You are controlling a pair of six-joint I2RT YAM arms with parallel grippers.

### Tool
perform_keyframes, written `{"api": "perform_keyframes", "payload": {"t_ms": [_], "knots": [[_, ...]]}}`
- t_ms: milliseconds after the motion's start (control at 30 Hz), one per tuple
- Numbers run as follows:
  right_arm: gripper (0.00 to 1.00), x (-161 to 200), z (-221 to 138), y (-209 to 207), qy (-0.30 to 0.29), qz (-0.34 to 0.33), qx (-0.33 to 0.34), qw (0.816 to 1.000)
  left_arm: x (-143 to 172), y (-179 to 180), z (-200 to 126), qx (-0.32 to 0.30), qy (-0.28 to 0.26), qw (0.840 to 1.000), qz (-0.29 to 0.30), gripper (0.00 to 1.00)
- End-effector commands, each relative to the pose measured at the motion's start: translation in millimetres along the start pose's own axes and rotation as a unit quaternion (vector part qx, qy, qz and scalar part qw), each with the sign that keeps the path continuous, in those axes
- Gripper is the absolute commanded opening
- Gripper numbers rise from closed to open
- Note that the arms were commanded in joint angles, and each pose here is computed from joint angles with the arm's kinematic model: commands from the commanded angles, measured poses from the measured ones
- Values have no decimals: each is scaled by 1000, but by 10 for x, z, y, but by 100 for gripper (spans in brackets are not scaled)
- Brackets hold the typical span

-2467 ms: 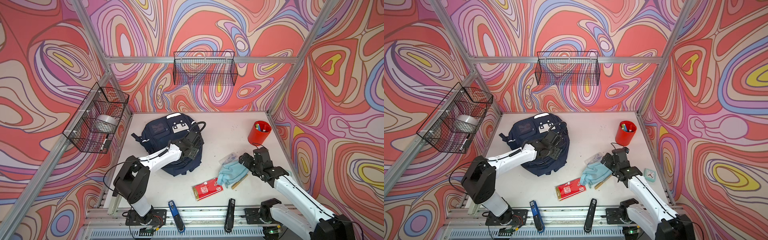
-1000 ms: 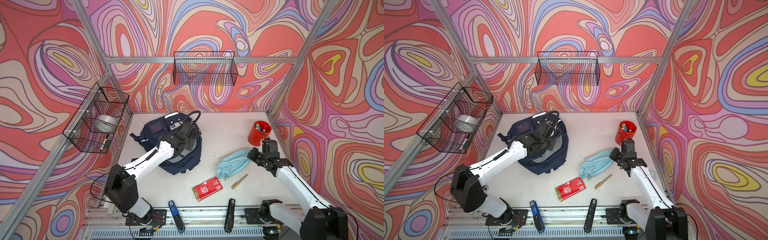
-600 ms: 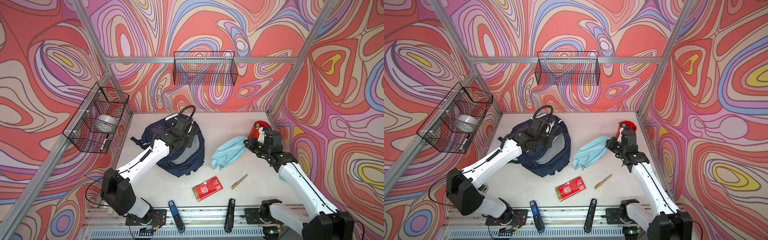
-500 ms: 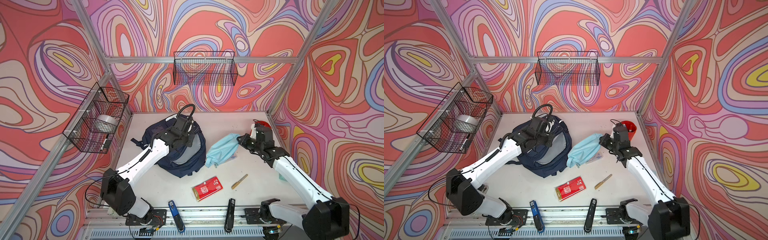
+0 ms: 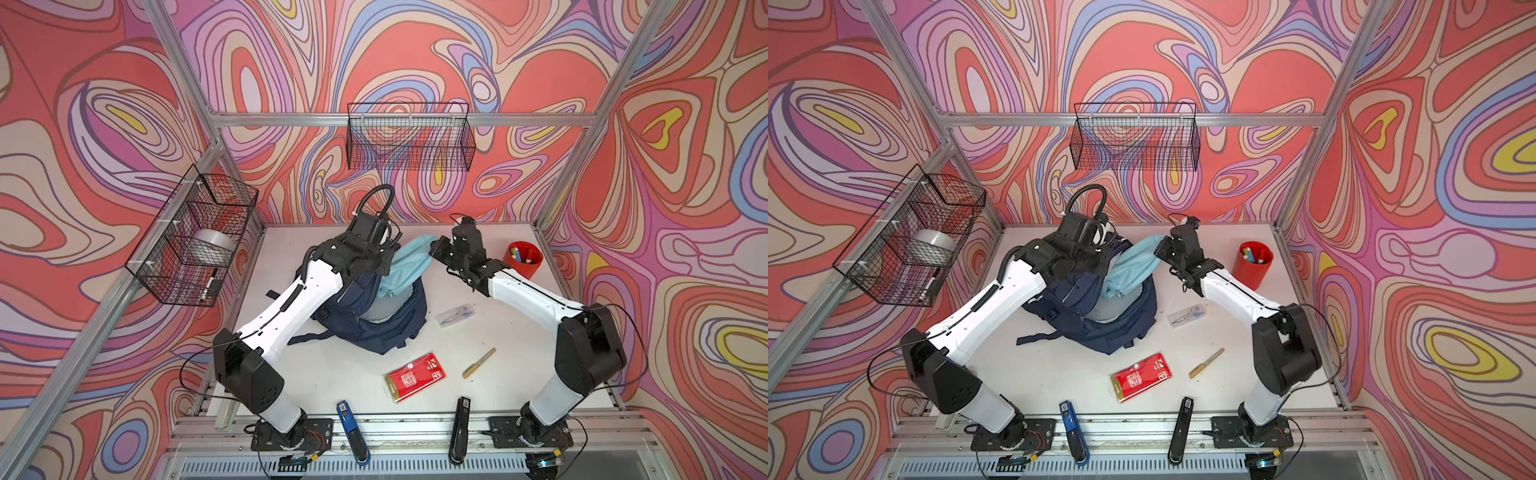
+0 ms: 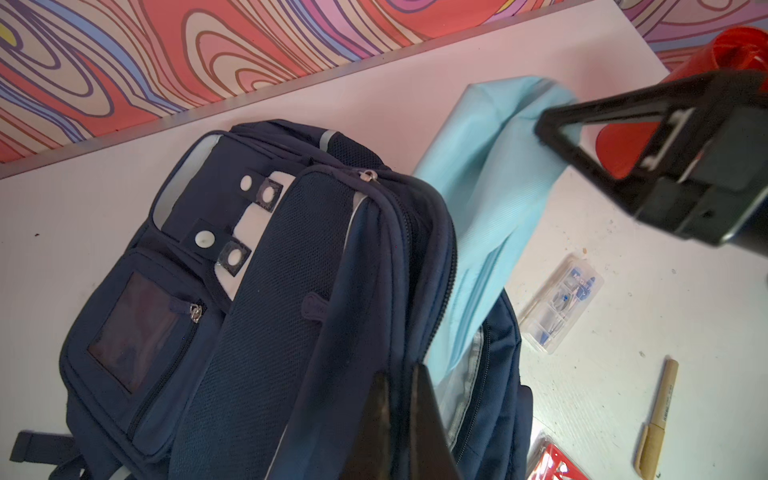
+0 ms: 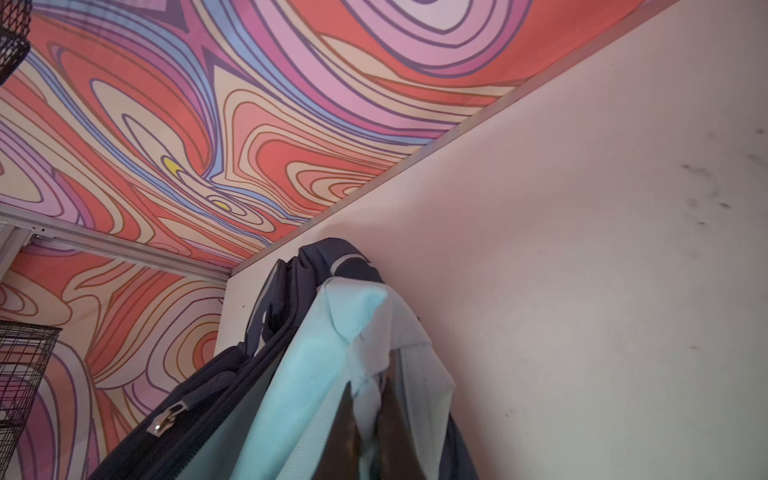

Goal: Pack books, pencil case, and school supplies into a backpack
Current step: Place the pencil pouch in the student bag.

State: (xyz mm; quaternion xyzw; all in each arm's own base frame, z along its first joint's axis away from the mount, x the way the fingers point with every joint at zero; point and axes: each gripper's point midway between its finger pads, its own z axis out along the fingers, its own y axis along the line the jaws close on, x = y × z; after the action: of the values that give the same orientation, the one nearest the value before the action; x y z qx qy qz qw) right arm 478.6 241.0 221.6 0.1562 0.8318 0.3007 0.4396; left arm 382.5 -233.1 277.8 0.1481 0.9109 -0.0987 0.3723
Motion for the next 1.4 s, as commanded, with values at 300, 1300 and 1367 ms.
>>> {"api": "perform_keyframes", "payload": {"t_ms": [300, 1300, 1367], "knots": [[0, 889, 561, 680, 8, 28, -86, 996, -673, -65, -276, 22, -85, 996, -23, 0], [86, 1235, 100, 396, 134, -61, -57, 987, -58, 383, -127, 16, -63, 994, -91, 0], [86, 1135, -134, 282, 141, -83, -44, 986, -30, 370, -118, 25, -63, 993, -92, 0]]}}
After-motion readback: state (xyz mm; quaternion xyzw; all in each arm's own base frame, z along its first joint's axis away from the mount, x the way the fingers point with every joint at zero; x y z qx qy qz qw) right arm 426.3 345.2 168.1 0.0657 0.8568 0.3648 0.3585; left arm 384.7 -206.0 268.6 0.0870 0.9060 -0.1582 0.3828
